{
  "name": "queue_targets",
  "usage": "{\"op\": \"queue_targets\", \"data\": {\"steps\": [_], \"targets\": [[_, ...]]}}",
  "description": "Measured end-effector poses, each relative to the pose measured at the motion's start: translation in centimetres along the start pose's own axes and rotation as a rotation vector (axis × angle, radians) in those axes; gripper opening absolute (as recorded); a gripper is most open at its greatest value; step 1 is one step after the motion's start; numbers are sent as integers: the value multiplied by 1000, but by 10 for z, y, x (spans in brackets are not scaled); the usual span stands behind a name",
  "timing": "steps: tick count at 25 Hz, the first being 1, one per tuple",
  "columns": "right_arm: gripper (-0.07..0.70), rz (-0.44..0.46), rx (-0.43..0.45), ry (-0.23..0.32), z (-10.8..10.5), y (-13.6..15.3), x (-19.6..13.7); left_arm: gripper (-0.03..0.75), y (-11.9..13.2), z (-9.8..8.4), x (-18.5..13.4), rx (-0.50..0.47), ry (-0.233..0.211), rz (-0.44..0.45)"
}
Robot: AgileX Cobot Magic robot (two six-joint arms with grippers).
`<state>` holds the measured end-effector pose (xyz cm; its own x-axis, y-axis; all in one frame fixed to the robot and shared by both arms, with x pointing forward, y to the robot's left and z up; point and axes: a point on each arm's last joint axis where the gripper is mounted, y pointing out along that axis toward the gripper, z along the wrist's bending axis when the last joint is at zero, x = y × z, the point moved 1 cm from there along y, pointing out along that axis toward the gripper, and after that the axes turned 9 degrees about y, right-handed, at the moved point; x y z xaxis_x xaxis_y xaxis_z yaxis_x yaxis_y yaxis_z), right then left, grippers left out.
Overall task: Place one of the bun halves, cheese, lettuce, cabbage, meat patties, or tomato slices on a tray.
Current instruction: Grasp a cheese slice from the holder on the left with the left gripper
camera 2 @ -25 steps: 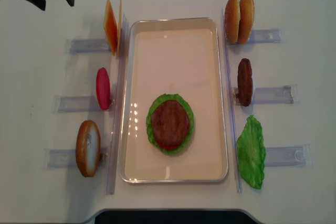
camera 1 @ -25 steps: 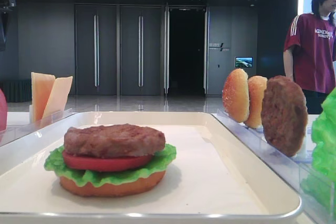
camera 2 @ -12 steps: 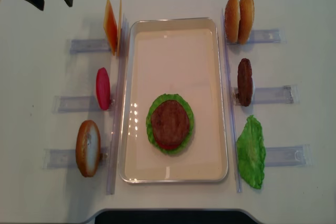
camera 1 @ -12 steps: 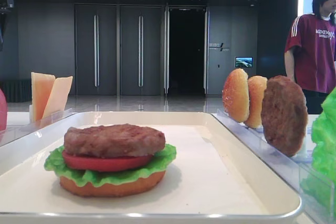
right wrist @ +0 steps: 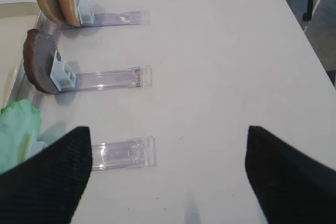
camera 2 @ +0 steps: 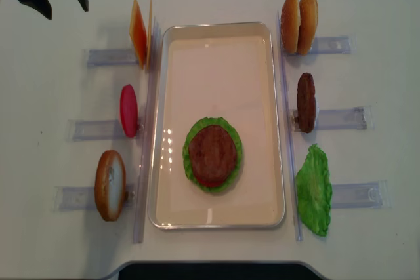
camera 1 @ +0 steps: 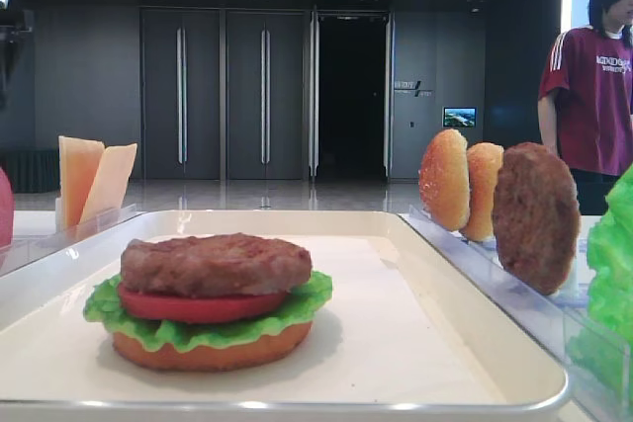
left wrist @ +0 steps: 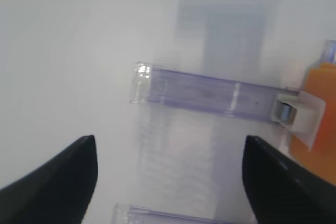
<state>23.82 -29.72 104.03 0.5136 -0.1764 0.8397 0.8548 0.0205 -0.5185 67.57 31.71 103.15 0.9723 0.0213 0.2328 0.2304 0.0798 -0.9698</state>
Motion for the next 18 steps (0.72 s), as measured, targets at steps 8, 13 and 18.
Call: {"op": "queue_targets", "data": {"steps": [8,13,18], "targets": [[593,0,0,0,0,0,0,661,0,-59,-3,-31,49,3],[593,-1,-4,-2,0,0,0,661,-15,-98,-2,-59,71,-46],[593,-1,-4,-2,0,0,0,661,-28,-129,-4,-85,91,-81]]}}
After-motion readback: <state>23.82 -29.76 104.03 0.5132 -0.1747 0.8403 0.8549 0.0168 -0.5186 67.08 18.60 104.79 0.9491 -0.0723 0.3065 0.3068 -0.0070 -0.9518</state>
